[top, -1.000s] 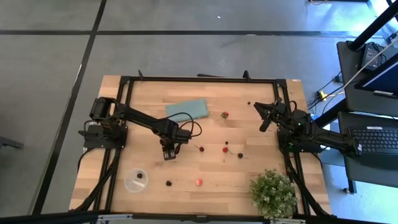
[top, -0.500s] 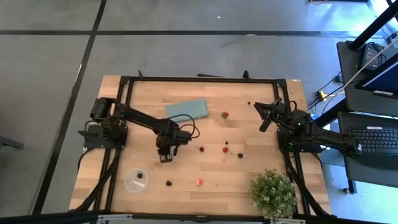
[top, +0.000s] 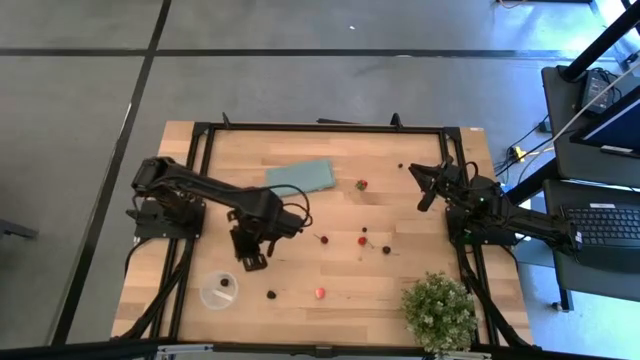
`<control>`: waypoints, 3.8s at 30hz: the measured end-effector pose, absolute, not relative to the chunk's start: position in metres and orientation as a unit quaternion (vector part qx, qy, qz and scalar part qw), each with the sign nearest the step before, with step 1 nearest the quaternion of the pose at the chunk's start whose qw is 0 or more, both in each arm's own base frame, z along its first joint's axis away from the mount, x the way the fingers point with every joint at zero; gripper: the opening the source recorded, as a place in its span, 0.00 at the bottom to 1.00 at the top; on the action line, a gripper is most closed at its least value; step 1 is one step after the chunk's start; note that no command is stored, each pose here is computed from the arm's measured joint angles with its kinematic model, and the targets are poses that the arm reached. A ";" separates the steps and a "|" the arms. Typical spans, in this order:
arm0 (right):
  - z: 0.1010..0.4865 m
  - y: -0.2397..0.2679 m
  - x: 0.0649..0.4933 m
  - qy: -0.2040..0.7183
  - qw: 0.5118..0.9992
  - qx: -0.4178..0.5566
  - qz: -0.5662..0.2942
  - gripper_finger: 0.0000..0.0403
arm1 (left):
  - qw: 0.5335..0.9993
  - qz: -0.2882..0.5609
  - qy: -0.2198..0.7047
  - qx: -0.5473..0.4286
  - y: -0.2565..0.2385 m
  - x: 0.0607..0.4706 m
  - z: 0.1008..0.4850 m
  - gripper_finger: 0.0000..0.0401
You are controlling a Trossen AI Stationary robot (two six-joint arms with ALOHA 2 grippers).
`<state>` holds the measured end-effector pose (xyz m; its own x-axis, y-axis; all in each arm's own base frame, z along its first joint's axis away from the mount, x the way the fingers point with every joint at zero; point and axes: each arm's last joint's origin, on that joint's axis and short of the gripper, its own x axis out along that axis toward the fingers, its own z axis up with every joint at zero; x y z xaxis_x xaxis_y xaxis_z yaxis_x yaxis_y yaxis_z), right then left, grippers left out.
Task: Pick and placing Produce into tupperware
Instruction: Put the top blackberry into the transparent container, then put the blackberry into the transparent container
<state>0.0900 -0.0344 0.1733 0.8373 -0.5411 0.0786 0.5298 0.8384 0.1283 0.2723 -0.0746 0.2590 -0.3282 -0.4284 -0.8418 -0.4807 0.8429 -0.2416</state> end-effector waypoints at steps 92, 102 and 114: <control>0.175 -0.034 0.090 -0.075 0.954 0.084 -0.277 0.15 | 0.761 -0.044 0.642 -0.084 -0.155 0.283 0.192 0.55; 0.172 -0.035 0.090 -0.062 0.955 0.085 -0.278 0.15 | 0.793 -0.031 0.603 -0.082 -0.179 0.277 0.194 0.54; 0.172 -0.034 0.090 -0.061 0.955 0.085 -0.278 0.15 | 0.803 -0.036 0.592 -0.058 -0.195 0.270 0.189 0.52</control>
